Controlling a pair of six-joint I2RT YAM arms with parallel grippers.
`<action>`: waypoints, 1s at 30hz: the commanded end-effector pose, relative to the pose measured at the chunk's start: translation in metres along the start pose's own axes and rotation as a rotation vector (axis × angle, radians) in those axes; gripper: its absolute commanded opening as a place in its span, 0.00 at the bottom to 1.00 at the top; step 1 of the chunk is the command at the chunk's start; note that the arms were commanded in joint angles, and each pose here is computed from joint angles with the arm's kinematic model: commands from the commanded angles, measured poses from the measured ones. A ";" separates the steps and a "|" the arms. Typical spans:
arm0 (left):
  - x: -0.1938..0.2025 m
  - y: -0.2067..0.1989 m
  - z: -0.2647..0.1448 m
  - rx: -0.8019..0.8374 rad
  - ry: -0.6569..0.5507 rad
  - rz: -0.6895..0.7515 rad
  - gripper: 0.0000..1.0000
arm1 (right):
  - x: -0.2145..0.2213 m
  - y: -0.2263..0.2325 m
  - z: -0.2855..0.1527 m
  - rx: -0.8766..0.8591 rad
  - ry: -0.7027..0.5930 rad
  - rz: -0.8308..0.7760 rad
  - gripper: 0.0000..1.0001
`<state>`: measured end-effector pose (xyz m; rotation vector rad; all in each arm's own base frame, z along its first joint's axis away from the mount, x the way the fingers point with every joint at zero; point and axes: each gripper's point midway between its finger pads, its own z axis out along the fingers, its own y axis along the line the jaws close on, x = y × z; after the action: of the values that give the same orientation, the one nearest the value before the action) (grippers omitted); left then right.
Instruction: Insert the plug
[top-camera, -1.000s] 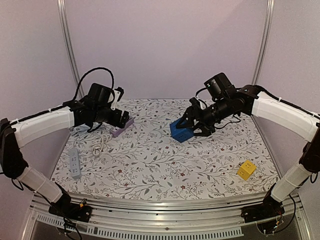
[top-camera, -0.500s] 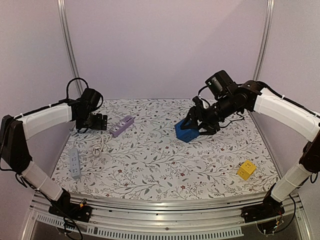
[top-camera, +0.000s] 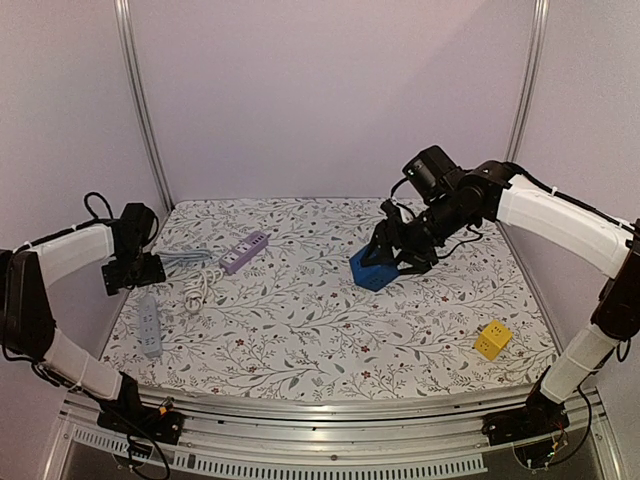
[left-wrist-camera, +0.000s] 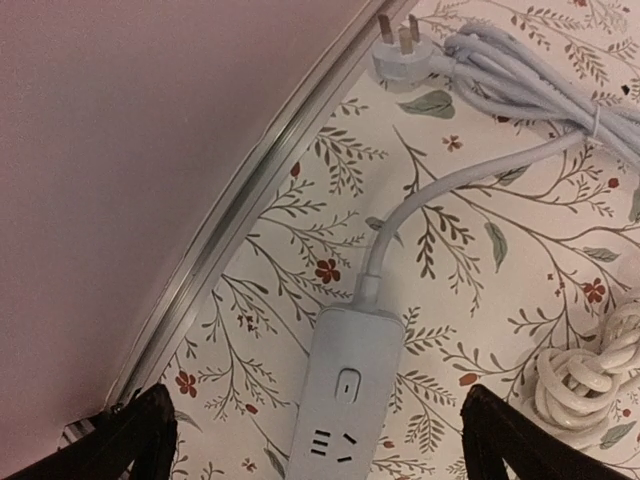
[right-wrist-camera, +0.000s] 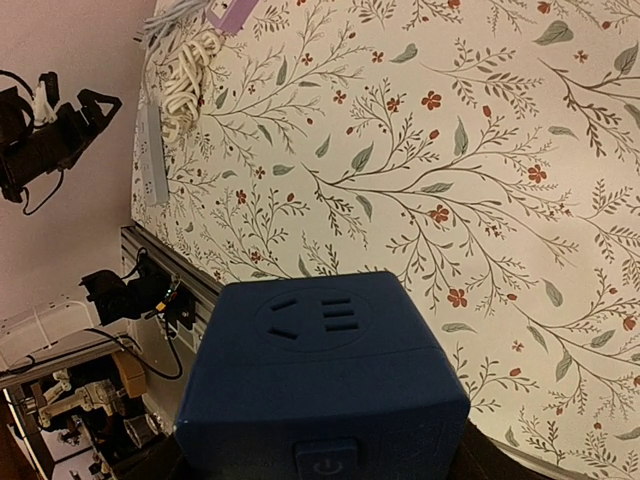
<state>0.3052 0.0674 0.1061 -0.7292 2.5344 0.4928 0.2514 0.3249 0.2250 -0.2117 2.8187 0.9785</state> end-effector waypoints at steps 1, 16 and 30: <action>0.015 0.016 0.014 -0.005 0.064 -0.073 0.99 | -0.002 0.004 -0.005 0.002 -0.007 -0.031 0.00; 0.036 -0.003 0.059 0.187 0.126 -0.052 0.93 | 0.008 -0.005 -0.014 0.027 -0.017 -0.032 0.00; 0.044 -0.017 0.071 0.235 0.172 -0.004 0.77 | 0.010 -0.007 -0.012 0.029 -0.012 -0.037 0.00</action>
<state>0.3033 0.0696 0.0281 -0.7331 2.6709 0.1629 0.2445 0.3124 0.2209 -0.2254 2.8387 0.9158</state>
